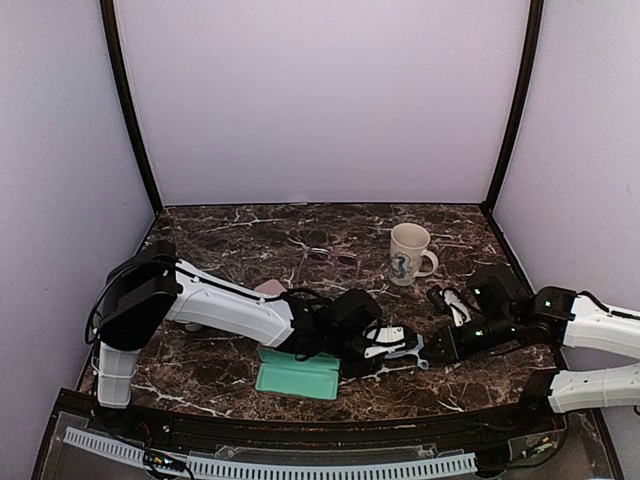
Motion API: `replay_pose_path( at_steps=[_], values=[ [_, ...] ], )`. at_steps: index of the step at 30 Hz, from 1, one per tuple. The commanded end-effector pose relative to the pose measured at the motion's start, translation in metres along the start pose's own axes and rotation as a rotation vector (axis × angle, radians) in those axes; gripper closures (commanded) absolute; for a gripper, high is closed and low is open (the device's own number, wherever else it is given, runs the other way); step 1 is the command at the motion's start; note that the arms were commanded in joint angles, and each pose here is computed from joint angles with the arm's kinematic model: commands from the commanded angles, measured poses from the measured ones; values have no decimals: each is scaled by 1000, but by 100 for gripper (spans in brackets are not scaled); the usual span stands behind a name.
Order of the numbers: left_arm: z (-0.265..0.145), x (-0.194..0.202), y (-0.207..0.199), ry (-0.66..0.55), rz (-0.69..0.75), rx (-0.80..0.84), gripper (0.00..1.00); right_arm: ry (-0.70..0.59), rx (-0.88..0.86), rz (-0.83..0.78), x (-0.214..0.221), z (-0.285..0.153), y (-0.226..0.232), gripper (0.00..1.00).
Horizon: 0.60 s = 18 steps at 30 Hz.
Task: Organize the sunglasses
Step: Pick up the glasses cleaning cloth from the center of the board.
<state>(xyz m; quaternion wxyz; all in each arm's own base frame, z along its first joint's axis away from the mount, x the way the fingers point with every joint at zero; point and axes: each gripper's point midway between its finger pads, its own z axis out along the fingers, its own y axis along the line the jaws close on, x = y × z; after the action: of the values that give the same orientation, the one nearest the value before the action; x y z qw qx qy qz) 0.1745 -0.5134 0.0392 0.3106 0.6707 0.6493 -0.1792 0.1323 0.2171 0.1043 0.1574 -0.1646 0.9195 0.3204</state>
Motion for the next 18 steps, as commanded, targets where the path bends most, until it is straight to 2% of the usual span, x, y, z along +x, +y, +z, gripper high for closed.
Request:
replay_pose_path(
  at_steps=[1,4,13,18],
  values=[
    [-7,-15,-1,-7,-2,14,95,-25,0,4,-7,-4,3,100],
    [-15,-21,-2,-6,-4,19,100,-27,14,6,-9,-6,2,100],
    [-52,-25,0,85,22,37,100,-43,71,-24,-22,-21,4,100],
    [-76,-36,4,91,19,29,100,-38,82,-47,-26,-25,6,100]
  ],
)
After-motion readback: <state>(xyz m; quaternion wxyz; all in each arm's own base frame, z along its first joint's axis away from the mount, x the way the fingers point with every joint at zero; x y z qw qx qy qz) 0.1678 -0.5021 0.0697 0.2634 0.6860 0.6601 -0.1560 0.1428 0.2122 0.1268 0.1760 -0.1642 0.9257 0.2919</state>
